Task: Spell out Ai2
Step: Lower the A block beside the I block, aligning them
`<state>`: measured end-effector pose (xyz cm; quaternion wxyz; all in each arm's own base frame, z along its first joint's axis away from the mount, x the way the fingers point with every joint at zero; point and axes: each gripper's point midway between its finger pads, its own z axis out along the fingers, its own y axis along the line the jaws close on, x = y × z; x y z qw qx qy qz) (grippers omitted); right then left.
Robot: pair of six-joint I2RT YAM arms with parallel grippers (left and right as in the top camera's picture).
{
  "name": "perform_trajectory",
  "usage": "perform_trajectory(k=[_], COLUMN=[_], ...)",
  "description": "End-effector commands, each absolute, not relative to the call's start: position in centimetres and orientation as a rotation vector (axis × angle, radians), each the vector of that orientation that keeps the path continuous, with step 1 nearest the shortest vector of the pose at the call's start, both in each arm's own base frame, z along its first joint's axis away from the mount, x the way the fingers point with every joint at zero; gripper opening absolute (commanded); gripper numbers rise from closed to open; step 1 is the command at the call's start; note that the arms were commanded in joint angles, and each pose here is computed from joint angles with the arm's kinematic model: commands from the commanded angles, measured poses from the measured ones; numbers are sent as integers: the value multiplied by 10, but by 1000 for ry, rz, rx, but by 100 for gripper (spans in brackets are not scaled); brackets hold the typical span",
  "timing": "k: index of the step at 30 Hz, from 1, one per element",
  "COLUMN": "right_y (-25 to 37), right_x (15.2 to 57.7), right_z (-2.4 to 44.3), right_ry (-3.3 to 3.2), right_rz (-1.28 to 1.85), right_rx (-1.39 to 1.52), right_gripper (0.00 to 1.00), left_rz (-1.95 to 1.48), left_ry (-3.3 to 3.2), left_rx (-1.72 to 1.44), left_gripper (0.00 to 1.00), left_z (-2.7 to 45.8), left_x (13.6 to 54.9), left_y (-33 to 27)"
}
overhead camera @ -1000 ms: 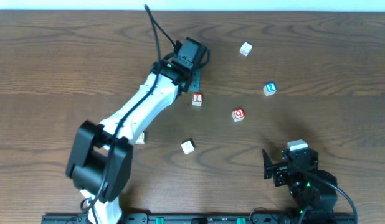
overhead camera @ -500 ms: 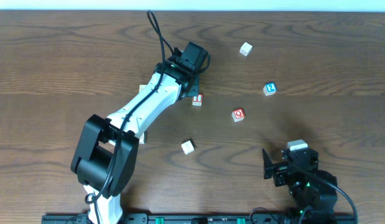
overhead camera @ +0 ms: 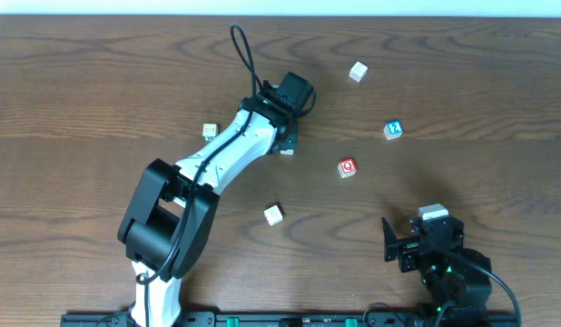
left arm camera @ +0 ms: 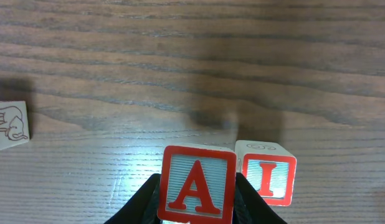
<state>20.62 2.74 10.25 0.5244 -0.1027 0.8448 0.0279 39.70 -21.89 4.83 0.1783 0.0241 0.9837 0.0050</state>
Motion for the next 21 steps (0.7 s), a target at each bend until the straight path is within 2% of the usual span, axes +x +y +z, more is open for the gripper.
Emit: perform_trajectory(k=[1, 21], right_y=[28, 28], right_x=[206, 206], right_z=[100, 100], right_ry=[2022, 2022], right_rz=[68, 68], right_rx=[-257, -257], right_gripper=[99, 99], left_rz=[50, 30], left_ry=[2789, 2793], left_rx=[45, -53], left_gripper=[6, 6], left_z=[39, 24], left_x=[394, 388], left_y=[-215, -213])
